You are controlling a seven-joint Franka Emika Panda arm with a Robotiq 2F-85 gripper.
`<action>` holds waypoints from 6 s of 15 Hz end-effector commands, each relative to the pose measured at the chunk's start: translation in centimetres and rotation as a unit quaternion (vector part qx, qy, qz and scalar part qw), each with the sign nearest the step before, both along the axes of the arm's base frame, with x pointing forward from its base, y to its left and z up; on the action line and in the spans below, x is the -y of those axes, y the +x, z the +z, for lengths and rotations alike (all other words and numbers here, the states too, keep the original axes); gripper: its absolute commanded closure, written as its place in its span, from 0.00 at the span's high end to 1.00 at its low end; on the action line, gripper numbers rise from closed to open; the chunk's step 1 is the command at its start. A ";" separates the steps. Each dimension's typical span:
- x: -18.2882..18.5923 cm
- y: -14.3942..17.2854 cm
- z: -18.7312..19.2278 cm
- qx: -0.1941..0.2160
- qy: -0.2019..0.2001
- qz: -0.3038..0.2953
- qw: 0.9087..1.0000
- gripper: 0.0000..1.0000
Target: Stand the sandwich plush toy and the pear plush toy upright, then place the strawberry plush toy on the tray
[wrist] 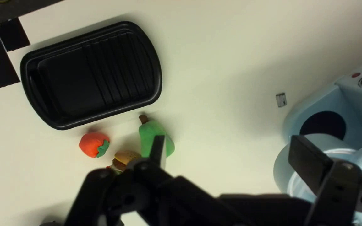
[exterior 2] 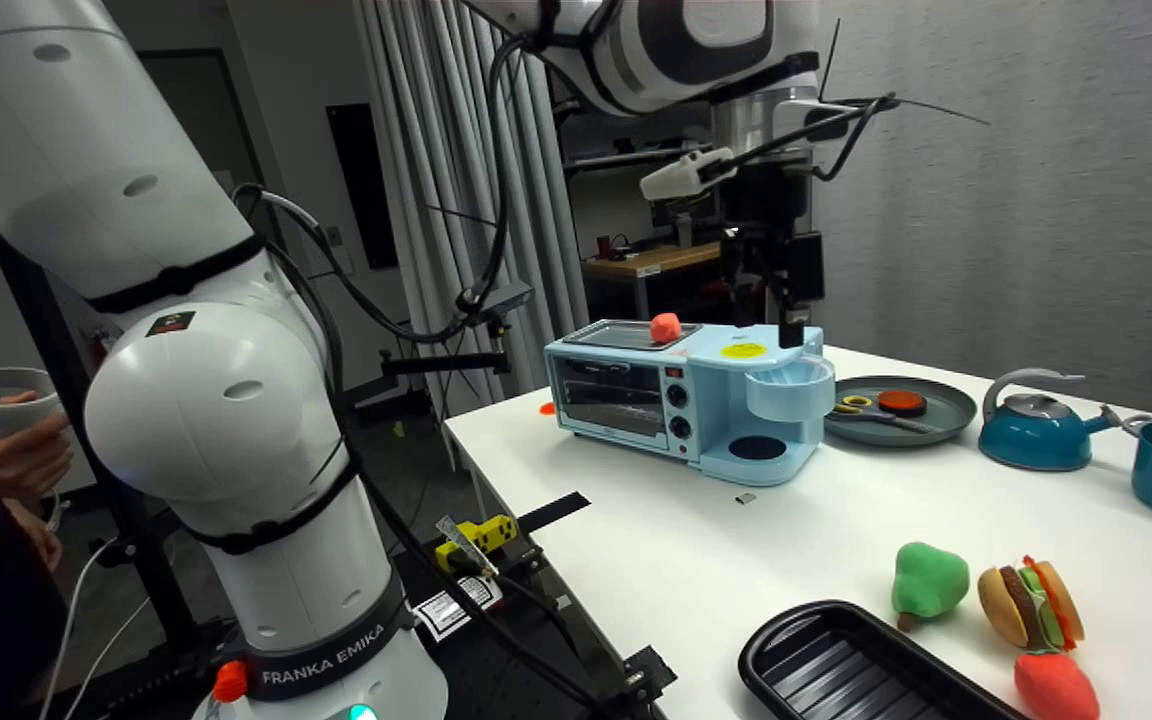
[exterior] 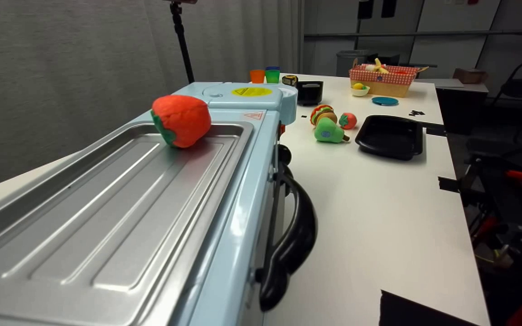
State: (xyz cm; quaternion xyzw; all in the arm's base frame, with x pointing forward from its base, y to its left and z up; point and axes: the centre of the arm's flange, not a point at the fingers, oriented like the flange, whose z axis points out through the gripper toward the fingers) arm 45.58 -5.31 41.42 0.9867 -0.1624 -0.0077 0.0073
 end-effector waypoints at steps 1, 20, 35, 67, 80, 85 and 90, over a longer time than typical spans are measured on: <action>3.1 3.3 -1.1 0.021 -0.006 -0.076 0.997 1.00; 8.1 5.1 -4.4 0.018 -0.016 -0.147 0.989 1.00; 14.3 10.4 -14.1 0.005 -0.039 -0.221 0.975 1.00; 17.1 13.2 -25.8 0.014 -0.049 -0.235 0.971 0.54; 17.9 12.7 -20.3 0.112 0.191 -0.295 0.929 0.47; 18.4 12.5 -22.6 0.138 0.310 -0.321 0.884 0.47; 17.7 11.8 -26.5 0.105 0.432 -0.340 0.829 0.47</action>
